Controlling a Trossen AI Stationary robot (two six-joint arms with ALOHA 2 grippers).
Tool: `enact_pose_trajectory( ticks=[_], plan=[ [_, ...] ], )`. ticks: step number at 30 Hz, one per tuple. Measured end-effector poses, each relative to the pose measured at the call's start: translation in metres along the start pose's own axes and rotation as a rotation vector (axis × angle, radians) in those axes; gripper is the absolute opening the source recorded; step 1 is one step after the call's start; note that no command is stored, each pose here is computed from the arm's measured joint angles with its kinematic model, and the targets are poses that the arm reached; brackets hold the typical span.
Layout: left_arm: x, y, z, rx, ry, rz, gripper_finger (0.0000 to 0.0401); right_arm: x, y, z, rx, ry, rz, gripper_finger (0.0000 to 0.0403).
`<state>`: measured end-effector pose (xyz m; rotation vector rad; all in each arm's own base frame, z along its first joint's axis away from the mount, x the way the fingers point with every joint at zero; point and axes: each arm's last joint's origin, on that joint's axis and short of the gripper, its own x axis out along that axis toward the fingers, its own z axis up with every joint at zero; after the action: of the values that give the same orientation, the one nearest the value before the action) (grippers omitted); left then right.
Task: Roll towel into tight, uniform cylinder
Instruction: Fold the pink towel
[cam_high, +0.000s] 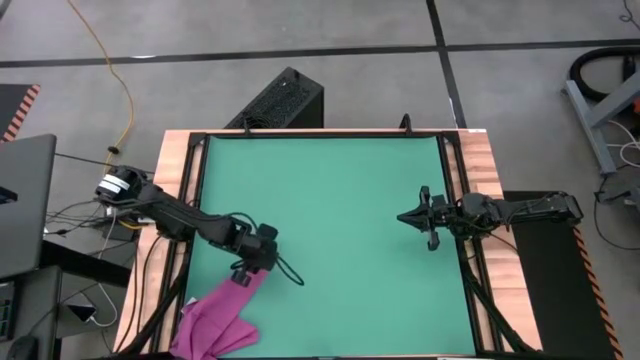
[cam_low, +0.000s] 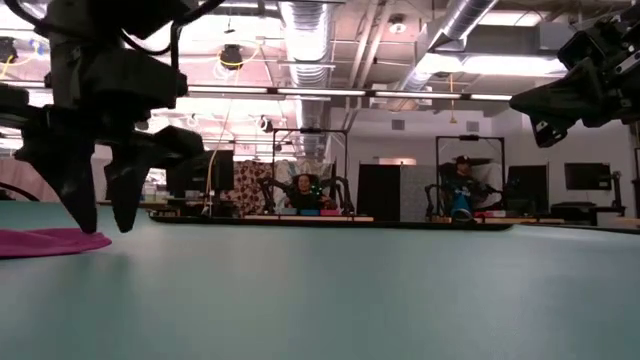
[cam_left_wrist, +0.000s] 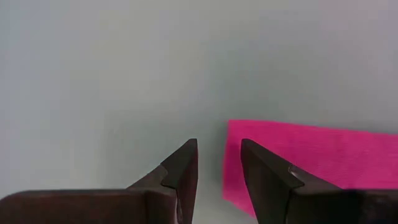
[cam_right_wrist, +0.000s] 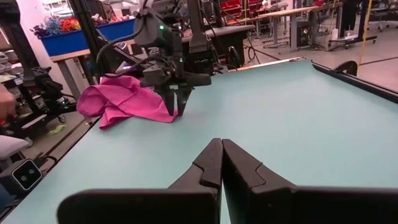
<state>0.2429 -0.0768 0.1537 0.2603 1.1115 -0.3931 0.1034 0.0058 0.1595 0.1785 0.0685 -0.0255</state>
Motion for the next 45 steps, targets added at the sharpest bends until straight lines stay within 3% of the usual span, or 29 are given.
enact_pose_trajectory(
  ticks=[10, 17, 22, 30, 36, 40, 45],
  plan=[
    [0.005, -0.002, -0.008, -0.008, -0.001, -0.071, 0.0076, 0.000, 0.000, 0.000, 0.000, 0.000, 0.000, 0.0033],
    [0.015, -0.001, -0.007, -0.048, 0.037, -0.029, 0.0008, 0.000, 0.000, 0.000, 0.000, -0.001, 0.000, 0.0033],
    [0.014, 0.001, 0.003, -0.069, 0.051, 0.018, 0.0001, 0.000, 0.000, 0.001, 0.027, -0.010, 0.001, 0.0033],
    [-0.043, 0.018, 0.066, 0.028, -0.043, 0.389, 0.0000, 0.000, 0.000, 0.002, 0.056, -0.025, 0.005, 0.0033],
    [-0.100, 0.035, 0.117, 0.115, -0.187, 0.663, 0.0000, 0.000, 0.001, 0.008, 0.062, -0.082, 0.015, 0.0033],
    [-0.132, 0.056, 0.134, 0.072, -0.259, 0.752, 0.0000, 0.001, 0.001, 0.009, 0.064, -0.094, -0.013, 0.0033],
    [-0.161, 0.091, 0.138, -0.079, -0.349, 0.835, 0.0000, 0.007, 0.000, 0.003, 0.105, -0.021, -0.053, 0.0033]
  ],
)
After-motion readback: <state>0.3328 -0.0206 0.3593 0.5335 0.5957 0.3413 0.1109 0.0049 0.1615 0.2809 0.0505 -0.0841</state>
